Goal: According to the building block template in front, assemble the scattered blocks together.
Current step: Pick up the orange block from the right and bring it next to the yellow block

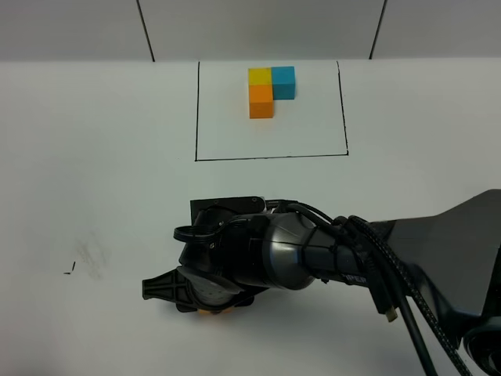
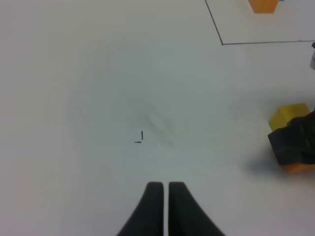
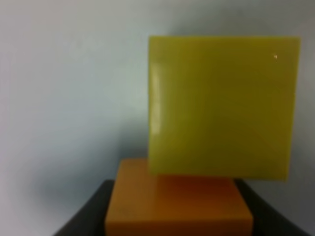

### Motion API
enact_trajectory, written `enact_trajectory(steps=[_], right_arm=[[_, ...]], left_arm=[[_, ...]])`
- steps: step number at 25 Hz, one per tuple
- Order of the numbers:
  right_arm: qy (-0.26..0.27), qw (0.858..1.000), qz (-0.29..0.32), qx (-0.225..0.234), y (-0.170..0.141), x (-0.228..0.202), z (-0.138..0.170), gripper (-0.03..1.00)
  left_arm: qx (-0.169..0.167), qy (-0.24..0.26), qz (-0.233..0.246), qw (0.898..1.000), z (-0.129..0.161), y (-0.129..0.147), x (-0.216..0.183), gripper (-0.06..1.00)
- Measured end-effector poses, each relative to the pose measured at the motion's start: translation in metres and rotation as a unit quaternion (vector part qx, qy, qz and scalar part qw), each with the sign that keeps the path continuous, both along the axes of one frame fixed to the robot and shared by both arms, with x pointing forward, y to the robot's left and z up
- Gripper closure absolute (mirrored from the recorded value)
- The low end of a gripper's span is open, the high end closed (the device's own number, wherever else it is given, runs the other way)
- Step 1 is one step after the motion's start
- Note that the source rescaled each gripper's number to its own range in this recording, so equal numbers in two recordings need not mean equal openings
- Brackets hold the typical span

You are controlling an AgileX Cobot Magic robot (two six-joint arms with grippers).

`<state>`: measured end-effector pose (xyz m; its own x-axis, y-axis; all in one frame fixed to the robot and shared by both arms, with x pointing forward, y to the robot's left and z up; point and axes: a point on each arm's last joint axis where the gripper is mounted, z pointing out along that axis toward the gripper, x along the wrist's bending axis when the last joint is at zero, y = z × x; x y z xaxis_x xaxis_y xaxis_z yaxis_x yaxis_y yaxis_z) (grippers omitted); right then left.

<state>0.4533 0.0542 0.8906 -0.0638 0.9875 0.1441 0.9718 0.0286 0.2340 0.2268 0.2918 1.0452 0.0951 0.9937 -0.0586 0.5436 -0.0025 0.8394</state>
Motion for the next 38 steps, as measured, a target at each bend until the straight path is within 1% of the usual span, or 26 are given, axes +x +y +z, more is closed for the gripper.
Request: enact_trajectory(steps=[5,14,30,38], right_arm=[[0.011,1.000,-0.013,0.007,0.0008,-0.0016,-0.0002,0.44],[0.017,1.000,-0.018,0.002,0.0017,-0.0017,-0.0065,0.44],[-0.005,0.999,0.005,-0.041,-0.0039,0.0021,-0.0081,0.44],[-0.010,0.999,0.010,-0.050,-0.0056,0.0037,-0.0088,0.44]], left_arm=[[0.000,0.000,0.000,1.000,0.0000,0.0000,0.0000,0.94],[0.000,0.000,0.000,1.000,0.0000,0.0000,0.0000,0.94],[0.000,0.000,0.000,1.000,0.0000,0.0000,0.0000,0.94],[0.000,0.000,0.000,1.000,0.0000,0.0000,0.0000,0.94]])
